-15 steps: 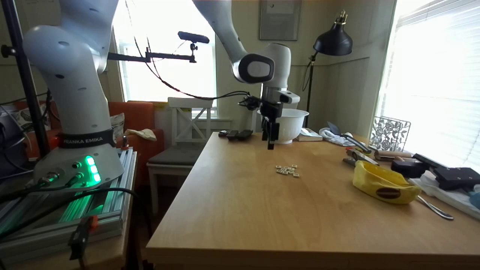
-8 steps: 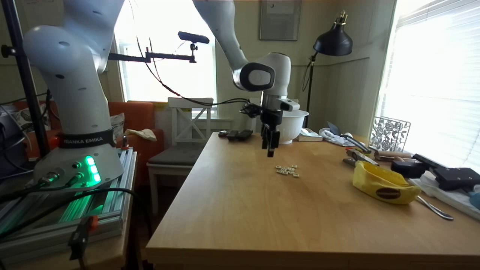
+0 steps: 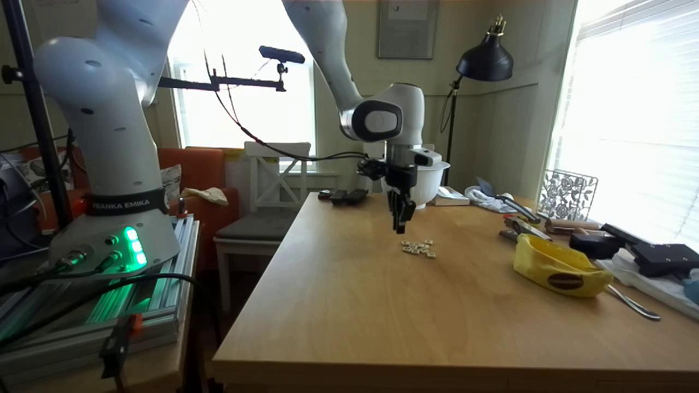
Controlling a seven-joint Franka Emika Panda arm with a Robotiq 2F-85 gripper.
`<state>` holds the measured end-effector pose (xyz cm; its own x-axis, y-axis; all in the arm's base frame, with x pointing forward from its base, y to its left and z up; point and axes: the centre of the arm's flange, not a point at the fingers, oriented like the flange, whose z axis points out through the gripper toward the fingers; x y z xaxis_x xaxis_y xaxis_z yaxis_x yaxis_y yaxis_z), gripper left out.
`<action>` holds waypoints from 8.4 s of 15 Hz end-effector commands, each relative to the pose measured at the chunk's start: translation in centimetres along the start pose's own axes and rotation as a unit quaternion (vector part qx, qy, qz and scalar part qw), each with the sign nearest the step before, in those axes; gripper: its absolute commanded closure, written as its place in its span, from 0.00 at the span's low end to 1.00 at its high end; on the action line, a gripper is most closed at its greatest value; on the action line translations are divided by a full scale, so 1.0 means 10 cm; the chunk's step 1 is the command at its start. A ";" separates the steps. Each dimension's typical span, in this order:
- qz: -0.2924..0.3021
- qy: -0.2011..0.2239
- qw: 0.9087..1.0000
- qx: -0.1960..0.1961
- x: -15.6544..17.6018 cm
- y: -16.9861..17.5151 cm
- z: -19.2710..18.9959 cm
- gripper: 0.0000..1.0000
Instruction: Move the letters to the left
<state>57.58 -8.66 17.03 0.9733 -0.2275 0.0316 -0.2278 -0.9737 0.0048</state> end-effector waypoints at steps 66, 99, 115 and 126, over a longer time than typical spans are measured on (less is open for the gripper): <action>-0.150 -0.069 0.986 -0.022 -0.11 -0.17 0.55 1.00; -0.085 0.034 0.996 0.000 0.00 -0.03 -0.26 1.00; -0.072 0.038 0.996 -0.028 0.40 0.39 0.13 1.00; -0.073 0.043 0.996 -0.030 0.50 0.44 0.28 1.00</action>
<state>60.32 -13.60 15.42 0.9906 -0.1012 0.0923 -0.1078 -0.9917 0.0699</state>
